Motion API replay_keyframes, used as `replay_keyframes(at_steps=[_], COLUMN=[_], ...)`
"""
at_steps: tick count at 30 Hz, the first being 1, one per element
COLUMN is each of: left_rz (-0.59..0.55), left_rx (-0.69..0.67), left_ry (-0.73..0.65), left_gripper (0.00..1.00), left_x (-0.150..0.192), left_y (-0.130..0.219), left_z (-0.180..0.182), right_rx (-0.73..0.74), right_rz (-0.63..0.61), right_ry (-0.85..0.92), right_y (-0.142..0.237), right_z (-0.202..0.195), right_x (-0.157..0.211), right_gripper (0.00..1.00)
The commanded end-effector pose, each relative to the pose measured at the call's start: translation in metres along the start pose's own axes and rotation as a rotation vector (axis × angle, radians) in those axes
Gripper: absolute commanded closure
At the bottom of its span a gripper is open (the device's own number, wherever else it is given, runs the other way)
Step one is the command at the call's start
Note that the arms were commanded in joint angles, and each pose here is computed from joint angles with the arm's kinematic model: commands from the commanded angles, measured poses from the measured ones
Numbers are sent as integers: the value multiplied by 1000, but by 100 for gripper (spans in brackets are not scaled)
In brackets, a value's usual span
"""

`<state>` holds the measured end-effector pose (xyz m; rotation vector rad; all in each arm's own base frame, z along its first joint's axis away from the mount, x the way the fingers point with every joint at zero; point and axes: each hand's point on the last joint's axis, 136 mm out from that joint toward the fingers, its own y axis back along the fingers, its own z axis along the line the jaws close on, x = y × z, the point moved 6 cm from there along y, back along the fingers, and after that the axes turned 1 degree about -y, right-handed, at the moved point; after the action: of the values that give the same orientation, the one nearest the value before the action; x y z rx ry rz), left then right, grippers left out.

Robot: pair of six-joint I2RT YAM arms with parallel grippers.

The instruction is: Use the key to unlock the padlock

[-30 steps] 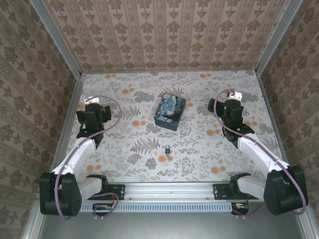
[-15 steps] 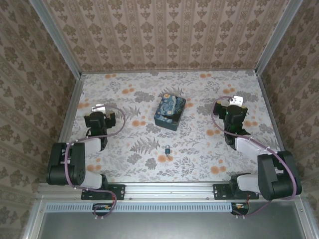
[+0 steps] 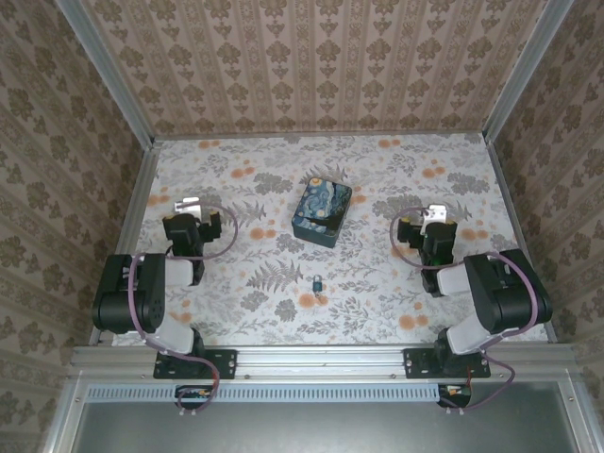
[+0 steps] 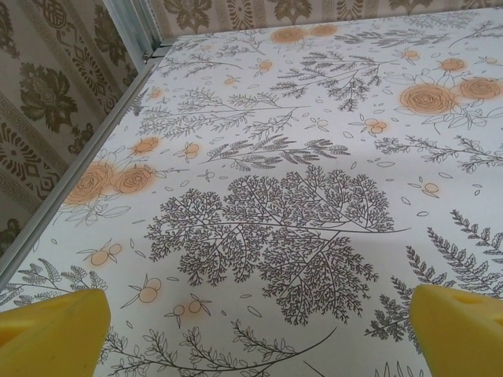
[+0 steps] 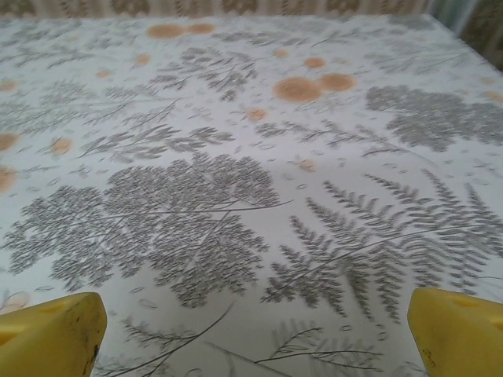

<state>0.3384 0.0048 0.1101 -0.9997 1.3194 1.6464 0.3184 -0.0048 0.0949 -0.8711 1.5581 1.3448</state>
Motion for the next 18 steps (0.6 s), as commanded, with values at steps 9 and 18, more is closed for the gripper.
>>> replay_keyframes(at_steps=[9,18], left_rz=[-39,-38], left_rx=[2,7], left_ry=[0,2], left_gripper=[0,0], left_x=[-6,-6], left_y=[1,1], left_z=[-1,-1], right_rx=[3,-63], right_rz=[-69,-36], right_ry=[-64,-28], right_y=[-10,-15], right_z=[-7,2], right_x=[-29,-30], right_gripper=[0,0])
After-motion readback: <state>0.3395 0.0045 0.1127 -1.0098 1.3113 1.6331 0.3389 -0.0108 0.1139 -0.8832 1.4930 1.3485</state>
